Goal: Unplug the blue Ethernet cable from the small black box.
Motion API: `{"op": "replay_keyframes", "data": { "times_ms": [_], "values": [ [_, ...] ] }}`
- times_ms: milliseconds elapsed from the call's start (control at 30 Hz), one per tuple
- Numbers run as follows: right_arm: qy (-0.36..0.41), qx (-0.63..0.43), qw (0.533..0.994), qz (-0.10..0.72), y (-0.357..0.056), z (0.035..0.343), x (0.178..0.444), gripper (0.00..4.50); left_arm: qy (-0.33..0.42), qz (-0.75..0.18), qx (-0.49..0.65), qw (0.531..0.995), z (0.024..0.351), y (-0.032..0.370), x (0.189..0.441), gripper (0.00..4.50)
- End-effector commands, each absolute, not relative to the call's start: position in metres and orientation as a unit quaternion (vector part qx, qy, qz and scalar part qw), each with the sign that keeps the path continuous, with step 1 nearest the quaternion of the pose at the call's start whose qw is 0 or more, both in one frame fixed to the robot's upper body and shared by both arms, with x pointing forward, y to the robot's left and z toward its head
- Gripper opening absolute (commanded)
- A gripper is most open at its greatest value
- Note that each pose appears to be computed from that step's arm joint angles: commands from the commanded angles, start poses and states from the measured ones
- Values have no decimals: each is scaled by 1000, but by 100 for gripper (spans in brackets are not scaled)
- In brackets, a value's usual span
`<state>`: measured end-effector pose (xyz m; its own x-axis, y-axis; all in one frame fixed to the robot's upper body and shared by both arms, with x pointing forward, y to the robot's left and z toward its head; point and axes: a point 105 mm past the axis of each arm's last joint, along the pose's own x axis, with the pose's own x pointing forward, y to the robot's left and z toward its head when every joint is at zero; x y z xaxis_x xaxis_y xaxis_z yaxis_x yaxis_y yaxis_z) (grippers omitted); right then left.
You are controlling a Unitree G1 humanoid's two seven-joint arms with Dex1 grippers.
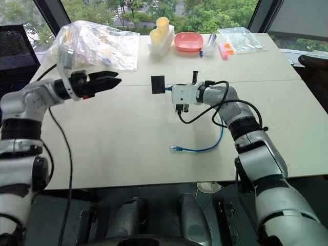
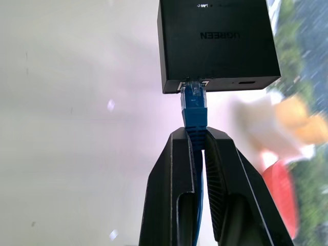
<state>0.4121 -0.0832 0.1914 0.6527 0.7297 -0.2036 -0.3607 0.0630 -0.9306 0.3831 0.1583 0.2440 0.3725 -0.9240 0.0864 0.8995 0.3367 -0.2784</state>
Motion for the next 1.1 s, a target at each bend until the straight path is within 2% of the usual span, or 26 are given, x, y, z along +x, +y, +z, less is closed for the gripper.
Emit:
{"op": "replay_keyframes", "data": {
  "times_ms": [33, 300, 667, 767, 900, 1033, 1067, 1100],
  "values": [
    [-225, -578, 707, 340, -81, 228, 401, 5, 46, -572, -131, 808, 248, 149, 394, 450],
    [-256, -565, 723, 304, -73, 241, 393, 5, 68, -577, -128, 804, 234, 116, 412, 450],
    [-254, -553, 723, 328, -59, 229, 384, 5, 59, -586, -146, 795, 239, 106, 413, 450],
    [-256, -551, 722, 332, -56, 228, 382, 0, 58, -591, -172, 786, 243, 105, 411, 362],
    [-256, -554, 714, 344, -51, 221, 378, 0, 62, -613, -171, 769, 244, 103, 405, 220],
    [-253, -565, 703, 349, -50, 218, 376, 0, 63, -605, -170, 775, 242, 105, 407, 85],
    [-252, -565, 704, 350, -50, 217, 376, 0, 64, -606, -167, 775, 241, 105, 407, 57],
    [-249, -561, 707, 352, -51, 217, 376, 0, 66, -606, -163, 776, 240, 105, 407, 52]
  ]
}}
